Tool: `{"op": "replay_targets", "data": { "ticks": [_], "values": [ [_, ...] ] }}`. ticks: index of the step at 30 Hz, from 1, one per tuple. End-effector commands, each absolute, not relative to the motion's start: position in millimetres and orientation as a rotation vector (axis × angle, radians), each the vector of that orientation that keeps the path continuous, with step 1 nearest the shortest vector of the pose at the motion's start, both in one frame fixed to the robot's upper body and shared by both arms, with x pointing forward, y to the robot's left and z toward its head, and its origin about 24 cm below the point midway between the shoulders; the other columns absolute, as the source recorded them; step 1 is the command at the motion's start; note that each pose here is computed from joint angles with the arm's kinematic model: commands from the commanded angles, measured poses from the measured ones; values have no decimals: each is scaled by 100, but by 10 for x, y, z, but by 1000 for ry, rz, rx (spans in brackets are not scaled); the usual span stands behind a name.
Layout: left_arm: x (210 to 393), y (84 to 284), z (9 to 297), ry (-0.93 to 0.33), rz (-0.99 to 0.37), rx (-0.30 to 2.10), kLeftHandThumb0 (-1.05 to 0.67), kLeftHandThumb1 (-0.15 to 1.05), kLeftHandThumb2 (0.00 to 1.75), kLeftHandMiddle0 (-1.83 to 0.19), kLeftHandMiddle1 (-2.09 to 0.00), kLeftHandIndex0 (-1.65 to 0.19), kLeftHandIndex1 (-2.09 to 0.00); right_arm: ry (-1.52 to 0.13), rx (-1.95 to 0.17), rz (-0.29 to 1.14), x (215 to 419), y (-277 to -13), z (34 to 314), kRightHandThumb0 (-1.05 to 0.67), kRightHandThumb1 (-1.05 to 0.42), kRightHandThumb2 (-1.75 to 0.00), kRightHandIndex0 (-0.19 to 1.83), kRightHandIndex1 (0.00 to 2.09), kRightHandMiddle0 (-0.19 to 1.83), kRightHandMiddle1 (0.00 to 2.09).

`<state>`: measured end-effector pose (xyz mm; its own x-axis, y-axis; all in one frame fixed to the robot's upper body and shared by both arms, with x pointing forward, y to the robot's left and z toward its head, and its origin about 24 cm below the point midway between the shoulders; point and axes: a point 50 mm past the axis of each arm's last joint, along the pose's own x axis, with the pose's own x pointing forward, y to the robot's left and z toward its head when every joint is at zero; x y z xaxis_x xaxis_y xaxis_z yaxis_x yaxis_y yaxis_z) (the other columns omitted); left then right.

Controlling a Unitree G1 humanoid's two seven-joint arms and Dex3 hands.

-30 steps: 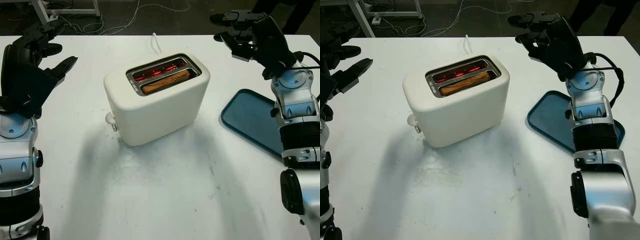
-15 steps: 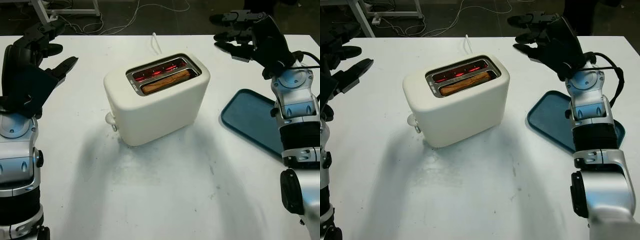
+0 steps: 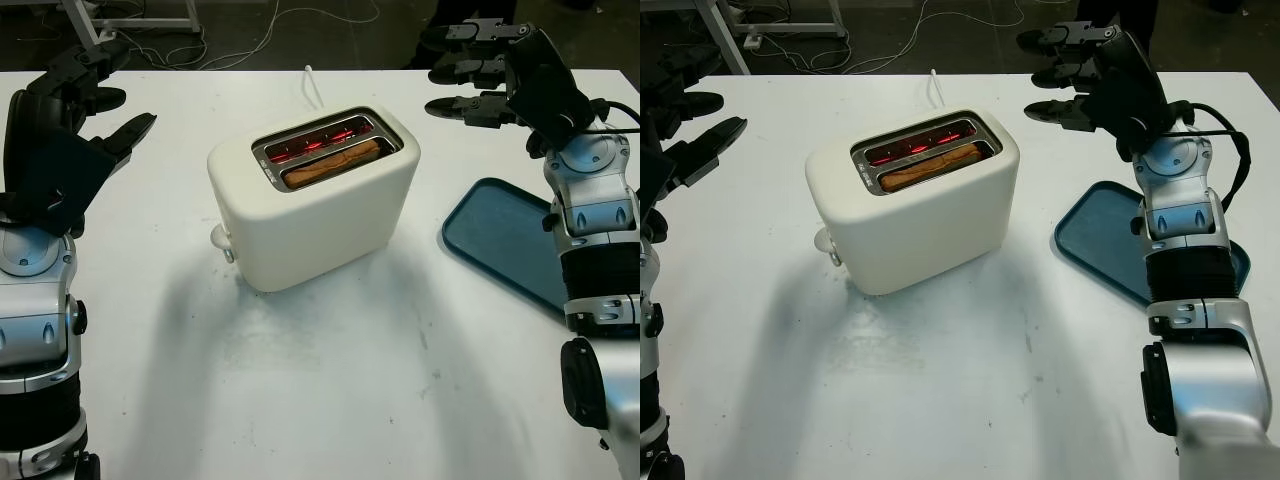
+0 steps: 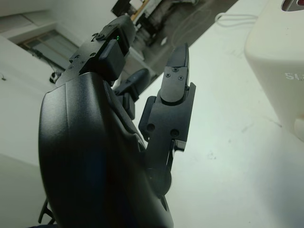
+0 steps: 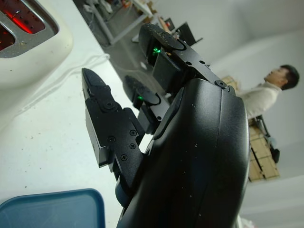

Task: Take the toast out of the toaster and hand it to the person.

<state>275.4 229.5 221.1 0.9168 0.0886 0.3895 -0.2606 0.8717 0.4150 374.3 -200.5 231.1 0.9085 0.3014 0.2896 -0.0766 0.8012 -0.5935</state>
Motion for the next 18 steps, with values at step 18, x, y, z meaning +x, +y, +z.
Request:
{"op": "replay_targets", "data": {
  "ticks": [18],
  "values": [
    [2735, 2307, 2214, -372, 197, 490, -18, 92, 15, -17, -93, -44, -21, -428, -654, 187, 3725, -2018, 2334, -55, -92, -58, 90, 43, 105, 13]
  ]
}}
